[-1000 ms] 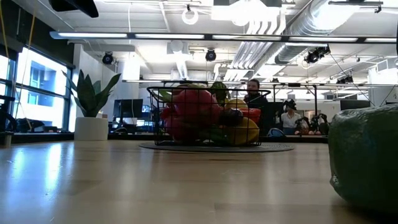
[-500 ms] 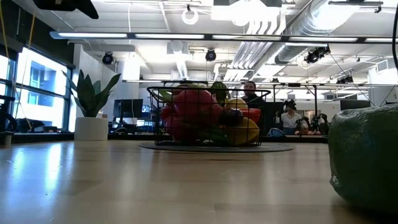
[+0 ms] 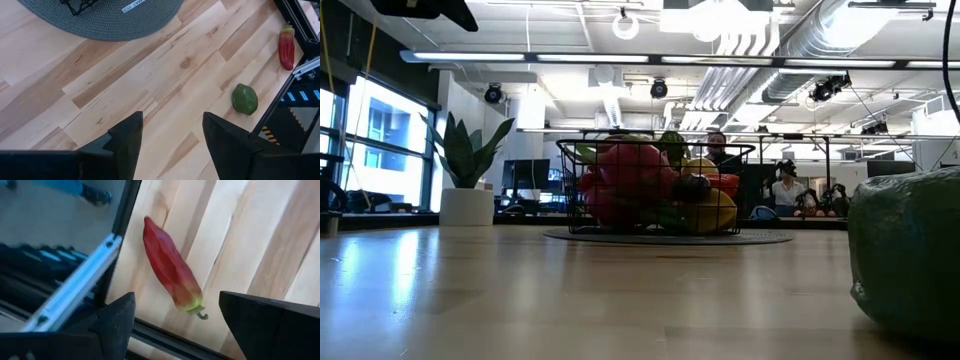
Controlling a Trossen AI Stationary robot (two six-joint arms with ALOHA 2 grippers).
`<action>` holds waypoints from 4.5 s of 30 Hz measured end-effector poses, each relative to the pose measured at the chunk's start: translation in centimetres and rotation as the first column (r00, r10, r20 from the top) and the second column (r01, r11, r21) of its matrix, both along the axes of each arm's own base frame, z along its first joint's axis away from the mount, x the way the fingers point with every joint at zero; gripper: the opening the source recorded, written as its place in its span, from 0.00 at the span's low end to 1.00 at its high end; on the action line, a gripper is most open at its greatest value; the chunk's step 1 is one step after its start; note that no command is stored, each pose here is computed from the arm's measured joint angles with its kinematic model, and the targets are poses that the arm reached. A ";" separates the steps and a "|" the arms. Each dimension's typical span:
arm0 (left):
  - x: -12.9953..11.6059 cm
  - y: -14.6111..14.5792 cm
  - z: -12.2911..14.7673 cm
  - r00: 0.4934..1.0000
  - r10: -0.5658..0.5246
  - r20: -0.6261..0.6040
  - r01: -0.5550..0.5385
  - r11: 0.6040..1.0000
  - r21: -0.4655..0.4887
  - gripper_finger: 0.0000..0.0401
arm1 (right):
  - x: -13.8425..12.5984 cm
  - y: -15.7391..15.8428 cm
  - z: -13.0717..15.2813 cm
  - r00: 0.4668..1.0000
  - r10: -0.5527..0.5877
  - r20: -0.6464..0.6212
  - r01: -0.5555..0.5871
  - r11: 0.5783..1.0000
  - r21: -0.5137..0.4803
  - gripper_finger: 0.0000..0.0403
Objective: Build produce basket
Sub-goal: Put the red bell pepper into the wire basket
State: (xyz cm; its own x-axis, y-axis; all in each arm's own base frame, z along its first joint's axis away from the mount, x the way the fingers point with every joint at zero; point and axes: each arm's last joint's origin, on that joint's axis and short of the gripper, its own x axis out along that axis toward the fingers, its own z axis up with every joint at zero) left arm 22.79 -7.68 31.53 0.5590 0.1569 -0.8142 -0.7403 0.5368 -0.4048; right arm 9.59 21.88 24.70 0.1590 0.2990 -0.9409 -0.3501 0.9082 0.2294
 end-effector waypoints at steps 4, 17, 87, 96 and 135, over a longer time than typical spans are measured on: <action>0.0 0.0 0.0 1.000 -0.001 -0.001 0.001 1.000 -0.002 0.49 | -0.1 1.0 -1.4 0.998 0.061 -0.015 -0.061 0.996 -0.064 0.67; 0.0 0.0 0.0 1.000 0.012 0.002 -0.012 1.000 -0.010 0.49 | 0.7 3.3 -6.4 0.982 0.166 -0.090 -0.183 0.954 -0.236 0.67; 0.0 0.2 0.1 0.914 -0.375 -0.156 0.406 0.847 0.343 0.49 | 20.5 -5.6 -2.3 0.492 -0.869 0.056 0.870 0.490 -0.049 0.20; 0.2 0.9 0.1 0.929 -0.336 -0.157 0.371 0.853 0.366 0.49 | 23.5 -12.4 -0.5 0.478 -0.872 0.105 0.877 0.469 -0.103 0.20; 1.1 12.6 0.4 0.982 0.028 -0.189 0.061 0.891 0.451 0.49 | 24.1 -32.6 1.0 0.657 -0.746 0.113 0.753 0.642 -0.142 0.26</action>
State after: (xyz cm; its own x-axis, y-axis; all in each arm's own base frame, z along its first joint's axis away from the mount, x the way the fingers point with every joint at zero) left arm 23.91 4.95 31.95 0.4110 0.5251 -0.7452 -0.7672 0.6408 0.0284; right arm 33.66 -10.72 25.67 0.2985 -0.0945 -0.9497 0.4618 0.8851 0.0571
